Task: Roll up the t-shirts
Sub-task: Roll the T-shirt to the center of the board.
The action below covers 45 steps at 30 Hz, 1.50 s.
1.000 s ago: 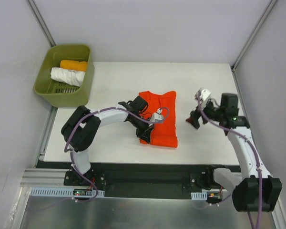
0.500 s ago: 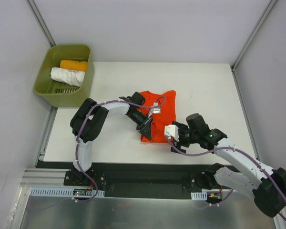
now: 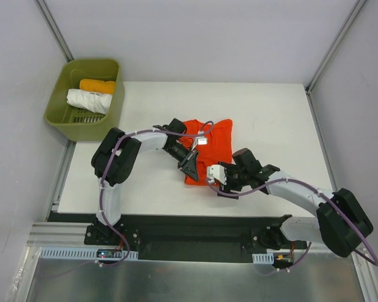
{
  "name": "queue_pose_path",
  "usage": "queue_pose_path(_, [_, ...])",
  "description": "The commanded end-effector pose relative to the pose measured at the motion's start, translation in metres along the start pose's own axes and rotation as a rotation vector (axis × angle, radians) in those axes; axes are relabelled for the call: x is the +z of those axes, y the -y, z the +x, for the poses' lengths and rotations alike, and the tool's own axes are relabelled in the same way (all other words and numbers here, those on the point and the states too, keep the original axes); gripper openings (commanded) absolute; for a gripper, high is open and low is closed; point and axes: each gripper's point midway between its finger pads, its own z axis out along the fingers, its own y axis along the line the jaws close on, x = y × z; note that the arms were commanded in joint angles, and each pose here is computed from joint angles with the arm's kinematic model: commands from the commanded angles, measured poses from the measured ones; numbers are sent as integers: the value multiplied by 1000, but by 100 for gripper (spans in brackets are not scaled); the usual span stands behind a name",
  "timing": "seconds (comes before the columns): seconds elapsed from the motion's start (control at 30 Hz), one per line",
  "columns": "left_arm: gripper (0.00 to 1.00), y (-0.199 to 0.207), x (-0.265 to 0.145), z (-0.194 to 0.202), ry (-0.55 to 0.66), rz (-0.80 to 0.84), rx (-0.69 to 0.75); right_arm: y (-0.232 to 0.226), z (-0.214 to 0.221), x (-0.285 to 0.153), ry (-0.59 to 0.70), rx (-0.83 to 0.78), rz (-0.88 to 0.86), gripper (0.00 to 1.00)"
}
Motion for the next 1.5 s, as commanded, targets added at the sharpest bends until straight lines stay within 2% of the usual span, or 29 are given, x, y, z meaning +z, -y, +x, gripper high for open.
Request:
queue_pose_path(0.0, [0,8,-5,-6,31,68,-22,16,-6,7,1,-41,35,75])
queue_pose_path(0.03, [0,8,-6,-6,34,69,-33,13,-3,7,-12,-35,13,62])
queue_pose_path(0.1, [0,9,-7,-6,38,70,-35,10,-5,10,-19,-38,-36,47])
queue_pose_path(0.13, [0,9,-8,-5,39,70,-48,5,-1,9,-34,-17,-69,34])
queue_pose_path(0.2, [1,12,-10,-5,41,61,-45,4,-10,6,-10,0,-118,26])
queue_pose_path(0.23, [1,13,-10,-1,37,61,-62,-8,-3,3,-40,35,-181,21])
queue_pose_path(0.3, [1,17,-12,0,38,54,-82,-12,-11,-4,-18,52,-241,17])
queue_pose_path(0.33, [1,17,-11,4,34,55,-124,-28,-2,-9,-54,99,-317,14])
queue_pose_path(0.47, [0,25,-12,11,34,90,-227,-51,2,-21,-82,216,-494,9])
queue_pose_path(0.63, [2,15,-17,19,41,64,-307,-62,3,-29,-89,325,-647,8])
queue_pose_path(0.8, [17,-10,-24,17,51,-14,-369,-58,12,-19,-137,475,-744,8])
queue_pose_path(0.87, [26,-25,-33,17,61,-94,-376,-48,5,-20,-147,516,-778,9])
queue_pose_path(0.97, [35,-39,-54,12,103,-195,-357,-40,5,-17,-203,590,-847,8])
queue_pose_path(1.03, [39,-35,-72,1,144,-250,-293,-42,8,-17,-248,678,-913,8])
queue_pose_path(1.1, [44,-22,-94,-13,188,-327,-165,-32,5,-13,-259,722,-926,8])
queue_pose_path(1.17, [46,1,-106,-25,195,-395,56,-31,8,-8,-303,792,-951,8])
queue_pose_path(1.2, [47,4,-107,-24,170,-441,158,-22,6,-4,-315,813,-935,8])
queue_pose_path(1.27, [49,24,-108,-25,141,-504,341,-25,8,-2,-363,894,-1006,8])
queue_pose_path(1.33, [55,28,-87,-9,14,-556,548,-15,4,-1,-374,967,-1015,8])
queue_pose_path(1.37, [56,38,-82,-8,-9,-570,642,-13,7,4,-388,1010,-1026,8])
queue_pose_path(1.4, [56,40,-65,10,-68,-551,698,-10,4,6,-375,1046,-1032,8])
queue_pose_path(1.47, [57,46,-54,8,-85,-570,864,-1,3,6,-355,1116,-1031,8])
